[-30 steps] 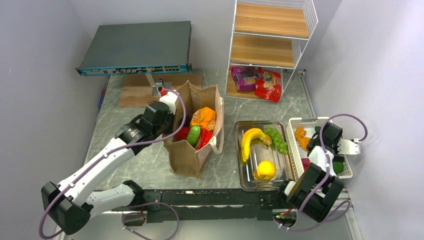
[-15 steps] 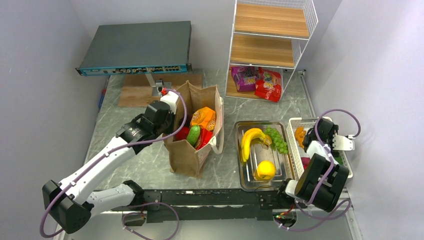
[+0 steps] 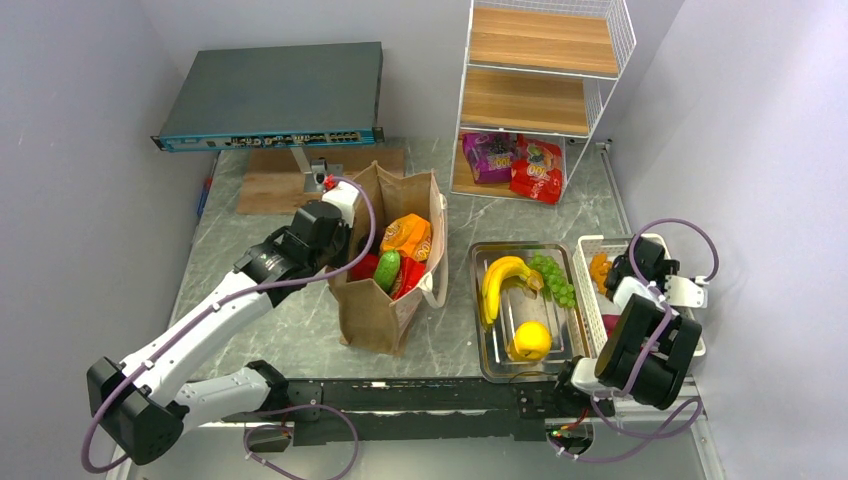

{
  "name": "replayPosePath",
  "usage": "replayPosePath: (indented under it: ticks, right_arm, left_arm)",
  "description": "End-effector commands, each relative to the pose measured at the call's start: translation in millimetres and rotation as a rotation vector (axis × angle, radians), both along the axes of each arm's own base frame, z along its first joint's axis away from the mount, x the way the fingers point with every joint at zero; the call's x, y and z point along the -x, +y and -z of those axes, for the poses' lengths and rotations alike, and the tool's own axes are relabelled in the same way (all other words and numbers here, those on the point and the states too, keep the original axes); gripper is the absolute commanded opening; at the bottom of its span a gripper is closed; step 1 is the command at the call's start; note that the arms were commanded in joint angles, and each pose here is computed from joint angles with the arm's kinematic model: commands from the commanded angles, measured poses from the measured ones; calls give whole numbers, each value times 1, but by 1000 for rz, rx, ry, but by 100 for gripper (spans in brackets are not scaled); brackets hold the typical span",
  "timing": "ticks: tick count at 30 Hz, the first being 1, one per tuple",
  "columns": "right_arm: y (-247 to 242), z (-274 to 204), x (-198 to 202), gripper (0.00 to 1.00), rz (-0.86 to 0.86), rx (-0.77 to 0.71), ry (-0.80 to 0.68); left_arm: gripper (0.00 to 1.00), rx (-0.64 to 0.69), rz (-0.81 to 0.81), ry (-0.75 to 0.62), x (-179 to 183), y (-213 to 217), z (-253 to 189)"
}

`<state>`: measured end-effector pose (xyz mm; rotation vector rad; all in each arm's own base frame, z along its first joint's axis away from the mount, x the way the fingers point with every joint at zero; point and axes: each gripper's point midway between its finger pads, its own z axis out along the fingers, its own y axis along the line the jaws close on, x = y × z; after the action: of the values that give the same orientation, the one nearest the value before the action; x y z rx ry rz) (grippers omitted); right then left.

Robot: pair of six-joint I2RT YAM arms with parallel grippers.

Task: Place the food into the grocery bag and tie it
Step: Pick up the fake vegetable from the bin.

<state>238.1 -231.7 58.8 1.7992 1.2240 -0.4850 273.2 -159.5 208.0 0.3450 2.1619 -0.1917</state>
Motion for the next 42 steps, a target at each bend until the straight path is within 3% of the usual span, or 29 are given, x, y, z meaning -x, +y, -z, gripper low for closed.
replayPosePath:
  ticks: [1,13,19,30,42]
  right_arm:
    - [-15,-18,-6,72,72,53,-51]
    - [-27,-13,-22,77,88,45,-69]
    - [-31,-15,-30,72,77,54,-65]
    - [-30,-35,-40,23,-4,82,-81]
    - [-16,-61,-39,6,-85,82,-115]
  left_arm:
    - [0,8,21,-8,-3,-7,-7]
    - [0,-10,19,9,-6,-8,-1]
    - [0,-11,22,9,-6,-9,-1]
    - [0,-10,31,11,-6,-10,-2]
    - [0,3,31,-11,-3,-8,-9]
